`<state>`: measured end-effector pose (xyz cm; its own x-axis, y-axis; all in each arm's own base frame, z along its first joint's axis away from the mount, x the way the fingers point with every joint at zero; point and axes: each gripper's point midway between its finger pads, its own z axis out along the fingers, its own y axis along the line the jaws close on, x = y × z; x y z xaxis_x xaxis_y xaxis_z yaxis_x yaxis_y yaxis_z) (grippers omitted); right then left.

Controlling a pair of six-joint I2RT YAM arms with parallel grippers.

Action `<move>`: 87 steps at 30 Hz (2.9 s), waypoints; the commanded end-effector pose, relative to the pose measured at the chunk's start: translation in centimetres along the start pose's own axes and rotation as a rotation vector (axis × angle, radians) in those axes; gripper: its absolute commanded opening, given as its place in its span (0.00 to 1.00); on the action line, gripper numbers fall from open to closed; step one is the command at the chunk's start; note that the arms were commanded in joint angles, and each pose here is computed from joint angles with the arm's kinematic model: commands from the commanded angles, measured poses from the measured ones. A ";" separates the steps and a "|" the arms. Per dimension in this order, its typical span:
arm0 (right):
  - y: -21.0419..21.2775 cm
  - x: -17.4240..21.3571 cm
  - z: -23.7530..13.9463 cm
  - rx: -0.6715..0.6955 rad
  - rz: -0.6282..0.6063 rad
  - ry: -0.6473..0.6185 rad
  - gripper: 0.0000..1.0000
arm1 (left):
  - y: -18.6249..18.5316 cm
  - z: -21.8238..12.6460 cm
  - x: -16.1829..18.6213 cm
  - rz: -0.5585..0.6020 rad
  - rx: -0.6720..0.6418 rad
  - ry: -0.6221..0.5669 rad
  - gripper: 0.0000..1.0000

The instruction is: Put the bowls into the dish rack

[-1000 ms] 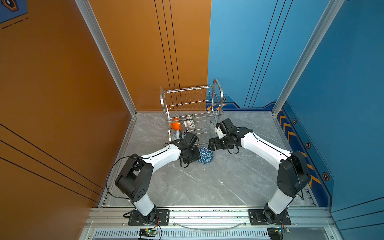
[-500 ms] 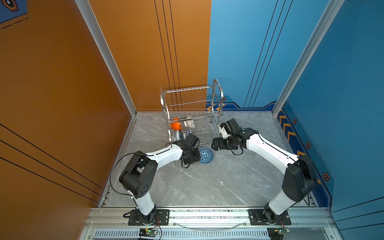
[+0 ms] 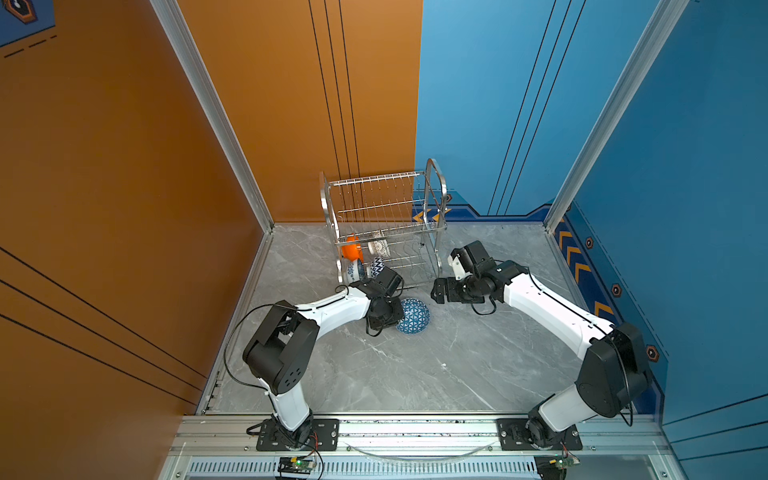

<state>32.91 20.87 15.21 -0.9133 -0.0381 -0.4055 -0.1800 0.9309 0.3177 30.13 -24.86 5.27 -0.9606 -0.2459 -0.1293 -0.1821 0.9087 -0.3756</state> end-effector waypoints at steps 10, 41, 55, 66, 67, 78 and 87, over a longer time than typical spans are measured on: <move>-3.3 0.2 -2.3 0.005 0.130 -0.057 1.00 | -1.3 -8.1 -2.4 -0.003 -0.081 -0.186 0.00; -6.5 3.6 -10.7 -0.085 0.338 -0.214 1.00 | -2.6 -15.5 -5.7 -0.212 -0.716 -0.681 0.00; -6.8 7.5 -14.9 -0.084 0.375 -0.237 1.00 | -2.4 -13.2 -6.2 -0.297 -0.803 -0.708 0.00; -7.9 8.3 -14.3 -0.028 0.376 -0.206 1.00 | -2.7 -13.4 -5.7 -0.262 -0.802 -0.696 0.00; -8.0 8.2 -14.2 -0.022 0.378 -0.203 1.00 | -2.8 -13.3 -5.3 -0.262 -0.800 -0.679 0.00; -9.9 8.9 -11.5 0.070 0.436 -0.117 1.00 | -5.8 -7.6 0.5 -0.093 -0.660 -0.370 0.00; -10.5 10.2 -8.3 0.086 0.477 -0.029 1.00 | -10.1 -2.8 2.7 -0.030 -0.313 -0.165 0.00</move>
<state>22.37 7.61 15.93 -0.8758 0.3962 -0.2756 0.2646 0.8718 0.4123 28.12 -30.25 9.96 -0.8895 -0.3160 -0.3300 -0.3688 0.9229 0.1105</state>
